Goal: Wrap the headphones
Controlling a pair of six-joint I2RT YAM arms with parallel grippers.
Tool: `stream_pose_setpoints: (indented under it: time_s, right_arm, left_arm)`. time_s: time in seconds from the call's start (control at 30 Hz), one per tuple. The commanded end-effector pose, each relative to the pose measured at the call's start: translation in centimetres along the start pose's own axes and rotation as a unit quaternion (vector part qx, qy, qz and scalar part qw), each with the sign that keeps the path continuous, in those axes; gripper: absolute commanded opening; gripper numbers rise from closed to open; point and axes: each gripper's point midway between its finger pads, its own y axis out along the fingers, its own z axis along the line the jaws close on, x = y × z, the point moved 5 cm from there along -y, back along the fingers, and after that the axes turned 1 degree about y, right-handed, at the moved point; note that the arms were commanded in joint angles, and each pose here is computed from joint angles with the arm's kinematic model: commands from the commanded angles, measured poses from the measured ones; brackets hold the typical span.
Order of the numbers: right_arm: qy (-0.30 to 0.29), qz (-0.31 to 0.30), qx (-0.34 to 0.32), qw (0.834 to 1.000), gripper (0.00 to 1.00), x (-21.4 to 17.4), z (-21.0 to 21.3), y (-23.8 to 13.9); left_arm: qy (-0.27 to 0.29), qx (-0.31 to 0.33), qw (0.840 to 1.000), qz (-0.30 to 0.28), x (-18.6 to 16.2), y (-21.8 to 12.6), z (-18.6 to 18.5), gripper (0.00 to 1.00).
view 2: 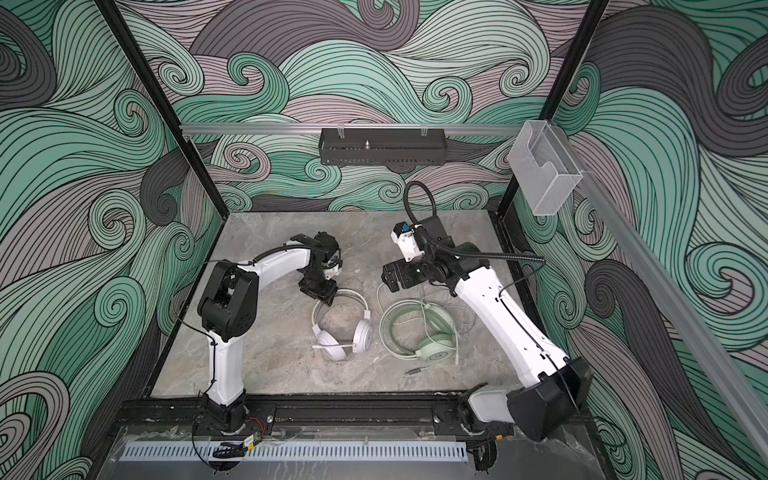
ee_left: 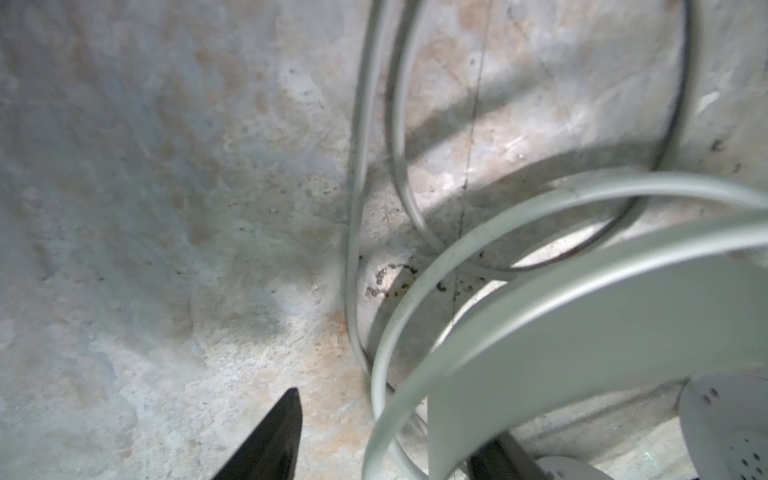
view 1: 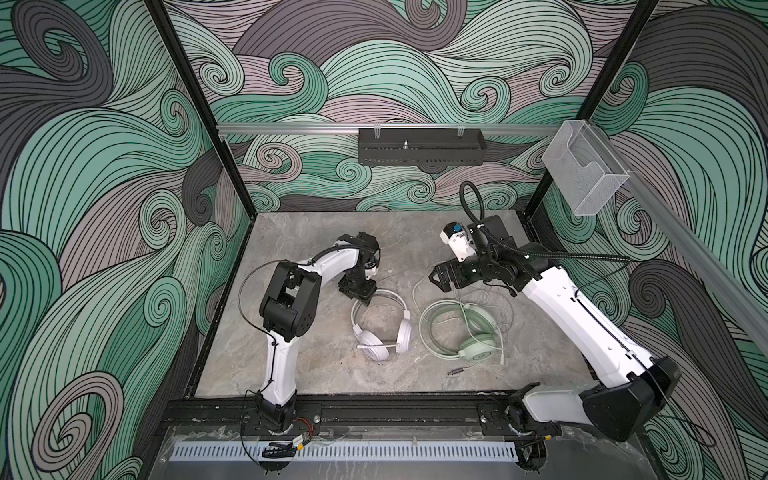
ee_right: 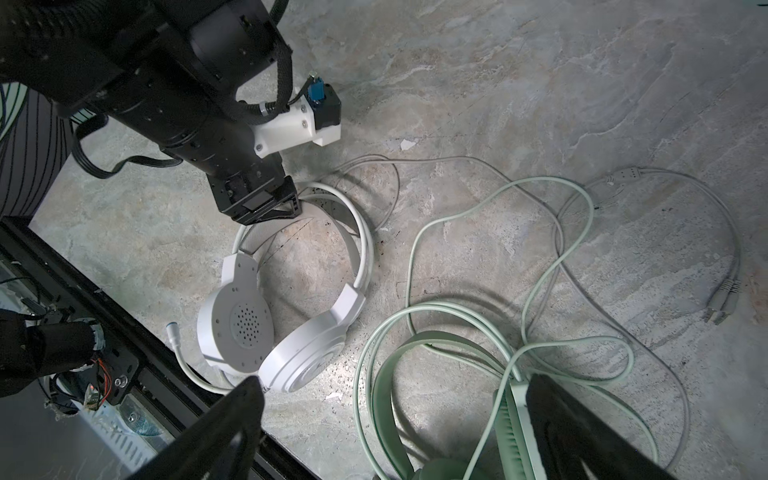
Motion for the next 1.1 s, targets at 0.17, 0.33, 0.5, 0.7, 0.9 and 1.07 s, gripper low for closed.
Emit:
stream_pose_setpoints:
  time_s: [0.17, 0.33, 0.5, 0.7, 0.9, 1.07]
  right_arm:
    - [0.014, -0.027, -0.013, 0.999, 0.99, 0.5, -1.4, -1.4]
    - [0.022, -0.027, -0.01, 0.999, 0.99, 1.1, -1.7, -1.0]
    - [0.028, -0.033, -0.02, 0.999, 0.99, 0.9, -2.4, -1.4]
    - [0.039, -0.045, -0.023, 0.998, 0.99, 1.4, -2.9, -2.2]
    - [0.046, -0.052, -0.028, 0.997, 0.99, 1.4, -3.2, -2.7]
    - [0.049, -0.057, -0.027, 0.997, 0.99, 1.8, -3.3, -3.0]
  left_arm:
    - [0.011, 0.0, 1.0, -0.015, 1.5, 1.3, -0.2, 0.63]
    - [0.014, 0.003, 1.0, -0.019, 2.0, 1.7, -0.3, 0.59]
    - [0.014, 0.017, 1.0, -0.02, 2.0, 2.5, 0.1, 0.46]
    - [0.003, 0.02, 1.0, -0.018, 1.7, 3.9, 0.1, 0.5]
    - [-0.004, 0.033, 0.999, -0.024, 1.5, 4.2, 0.5, 0.3]
    - [-0.011, 0.06, 0.996, -0.059, 2.0, 1.9, 1.1, 0.08]
